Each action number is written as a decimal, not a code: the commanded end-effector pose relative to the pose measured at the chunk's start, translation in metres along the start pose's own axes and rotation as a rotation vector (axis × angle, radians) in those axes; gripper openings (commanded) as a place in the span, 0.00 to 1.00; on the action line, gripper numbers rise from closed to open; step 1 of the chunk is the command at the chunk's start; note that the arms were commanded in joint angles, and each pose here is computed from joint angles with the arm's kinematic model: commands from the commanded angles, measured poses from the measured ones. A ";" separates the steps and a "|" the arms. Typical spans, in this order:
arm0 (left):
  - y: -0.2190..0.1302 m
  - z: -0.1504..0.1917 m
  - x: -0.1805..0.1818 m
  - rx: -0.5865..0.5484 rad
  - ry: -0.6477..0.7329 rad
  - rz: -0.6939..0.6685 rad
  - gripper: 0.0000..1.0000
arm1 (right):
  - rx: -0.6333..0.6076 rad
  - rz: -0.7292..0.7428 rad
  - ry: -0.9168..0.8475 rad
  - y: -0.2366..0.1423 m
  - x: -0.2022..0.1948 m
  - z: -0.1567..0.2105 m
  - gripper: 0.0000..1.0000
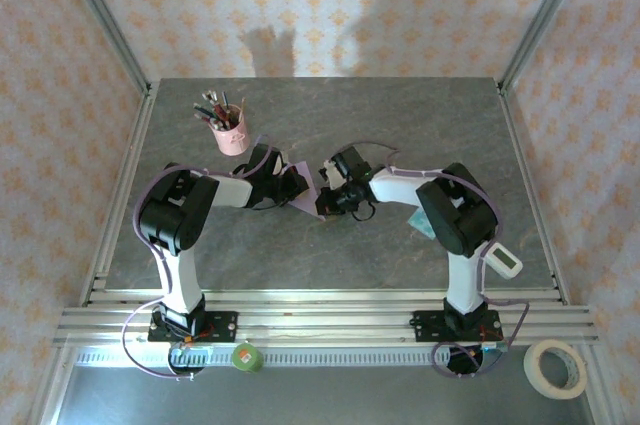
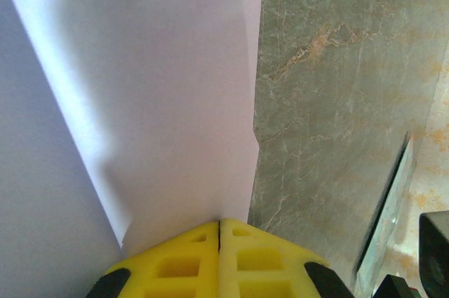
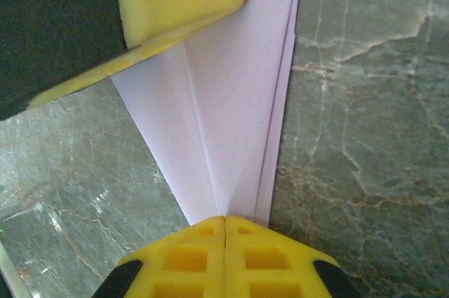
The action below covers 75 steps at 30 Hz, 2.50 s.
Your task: Fold a paper plane with a square sheet of paper (pick it up from the middle)
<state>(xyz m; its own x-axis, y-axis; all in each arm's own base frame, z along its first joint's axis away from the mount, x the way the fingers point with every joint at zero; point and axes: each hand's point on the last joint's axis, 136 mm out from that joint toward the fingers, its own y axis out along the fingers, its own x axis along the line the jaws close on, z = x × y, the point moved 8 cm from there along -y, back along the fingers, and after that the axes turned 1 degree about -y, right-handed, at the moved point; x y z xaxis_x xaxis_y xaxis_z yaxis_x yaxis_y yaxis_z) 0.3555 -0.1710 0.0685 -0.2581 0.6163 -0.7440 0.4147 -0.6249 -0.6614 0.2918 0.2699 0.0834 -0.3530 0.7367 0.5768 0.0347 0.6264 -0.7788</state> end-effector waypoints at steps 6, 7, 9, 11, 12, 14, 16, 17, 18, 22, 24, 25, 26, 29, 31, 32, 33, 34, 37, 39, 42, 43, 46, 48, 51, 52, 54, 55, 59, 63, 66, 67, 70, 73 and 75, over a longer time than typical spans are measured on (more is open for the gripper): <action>0.007 0.021 0.070 0.032 -0.109 -0.323 0.07 | 0.143 0.095 0.060 -0.004 -0.013 0.038 0.05; 0.007 0.021 0.070 0.033 -0.108 -0.323 0.07 | 0.123 0.089 0.053 -0.005 -0.010 0.034 0.05; 0.007 0.021 0.070 0.034 -0.107 -0.324 0.07 | 0.074 0.073 0.037 -0.011 -0.003 0.024 0.05; 0.007 0.021 0.071 0.036 -0.109 -0.325 0.07 | 0.010 0.052 0.019 -0.018 0.006 0.011 0.07; 0.007 0.021 0.070 0.037 -0.109 -0.325 0.07 | -0.013 0.045 0.011 -0.020 0.010 0.006 0.07; 0.007 0.022 0.071 0.039 -0.110 -0.328 0.07 | -0.044 0.029 0.002 -0.023 0.016 -0.003 0.07; 0.007 0.022 0.072 0.042 -0.111 -0.332 0.07 | -0.048 0.034 -0.002 -0.021 0.018 -0.007 0.08; 0.007 0.022 0.072 0.041 -0.113 -0.336 0.07 | -0.048 0.046 -0.008 -0.019 0.019 -0.008 0.09; 0.007 0.022 0.073 0.043 -0.114 -0.341 0.07 | -0.046 0.063 -0.007 -0.018 0.017 -0.008 0.10; 0.007 0.022 0.076 0.043 -0.121 -0.367 0.07 | -0.049 0.098 -0.011 -0.016 0.014 -0.007 0.13; 0.008 0.023 0.077 0.046 -0.121 -0.381 0.08 | -0.040 0.085 -0.014 -0.015 0.016 -0.007 0.14; 0.007 0.023 0.077 0.045 -0.121 -0.385 0.08 | -0.041 0.084 -0.019 -0.015 0.018 -0.007 0.14; 0.007 0.023 0.077 0.042 -0.123 -0.386 0.08 | -0.047 0.094 -0.018 -0.016 0.018 -0.007 0.14; 0.007 0.022 0.076 0.041 -0.120 -0.385 0.08 | -0.086 0.145 -0.017 -0.023 0.016 -0.010 0.20; 0.007 0.022 0.075 0.041 -0.119 -0.383 0.09 | -0.111 0.175 -0.019 -0.027 0.015 -0.011 0.26; 0.007 0.022 0.075 0.041 -0.118 -0.382 0.09 | -0.111 0.182 -0.018 -0.028 0.014 -0.010 0.29; 0.007 0.022 0.075 0.044 -0.117 -0.381 0.09 | -0.111 0.184 -0.021 -0.028 0.014 -0.010 0.32; 0.007 0.022 0.074 0.044 -0.117 -0.379 0.10 | -0.102 0.183 -0.021 -0.026 0.013 -0.008 0.33; 0.007 0.022 0.074 0.044 -0.117 -0.377 0.11 | -0.064 0.173 -0.020 -0.020 0.011 -0.004 0.33; 0.007 0.021 0.073 0.044 -0.120 -0.375 0.12 | -0.044 0.165 -0.025 -0.017 0.011 -0.002 0.34; 0.007 0.021 0.073 0.043 -0.121 -0.377 0.14 | -0.017 0.161 -0.043 -0.015 0.012 0.002 0.34; 0.007 0.021 0.073 0.043 -0.122 -0.379 0.15 | -0.008 0.160 -0.047 -0.014 0.012 0.003 0.35; 0.008 0.021 0.074 0.043 -0.127 -0.386 0.15 | 0.010 0.167 -0.057 -0.013 0.011 0.007 0.35; 0.008 0.022 0.076 0.045 -0.131 -0.392 0.15 | 0.015 0.175 -0.063 -0.012 0.011 0.007 0.35; 0.008 0.022 0.076 0.043 -0.132 -0.395 0.15 | 0.026 0.188 -0.067 -0.008 0.010 0.008 0.33; 0.008 0.022 0.076 0.042 -0.131 -0.394 0.15 | 0.029 0.192 -0.067 -0.007 0.009 0.008 0.32; 0.007 0.021 0.075 0.042 -0.129 -0.390 0.15 | 0.035 0.197 -0.063 -0.006 0.007 0.010 0.29; 0.007 0.021 0.074 0.042 -0.128 -0.388 0.15 | 0.040 0.198 -0.062 -0.005 0.007 0.011 0.27; 0.007 0.018 0.069 0.038 -0.121 -0.372 0.15 | 0.044 0.188 -0.060 -0.003 0.006 0.012 0.23; 0.004 0.014 0.060 0.028 -0.108 -0.351 0.15 | 0.050 0.175 -0.055 -0.001 0.006 0.013 0.21; 0.003 0.012 0.054 0.024 -0.103 -0.328 0.15 | 0.047 0.169 -0.053 -0.001 0.007 0.012 0.20; 0.003 0.011 0.052 0.026 -0.103 -0.317 0.15 | 0.046 0.168 -0.053 -0.001 0.008 0.012 0.20; 0.002 0.009 0.047 0.021 -0.098 -0.307 0.15 | 0.012 0.180 -0.054 -0.008 0.012 0.005 0.20; 0.003 0.010 0.052 0.021 -0.097 -0.338 0.15 | -0.082 0.236 -0.060 -0.025 0.018 -0.008 0.23; 0.004 0.012 0.057 0.028 -0.101 -0.355 0.15 | -0.130 0.258 -0.065 -0.035 0.023 -0.014 0.27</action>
<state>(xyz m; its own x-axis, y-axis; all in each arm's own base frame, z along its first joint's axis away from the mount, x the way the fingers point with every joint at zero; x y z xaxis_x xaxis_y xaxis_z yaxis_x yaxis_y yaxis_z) 0.3592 -0.1720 0.0726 -0.3060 0.6414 -0.7035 0.3818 -0.5943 -0.7079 0.2853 0.2669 0.0973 -0.3781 0.8407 0.3876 0.1329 0.4637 -0.8760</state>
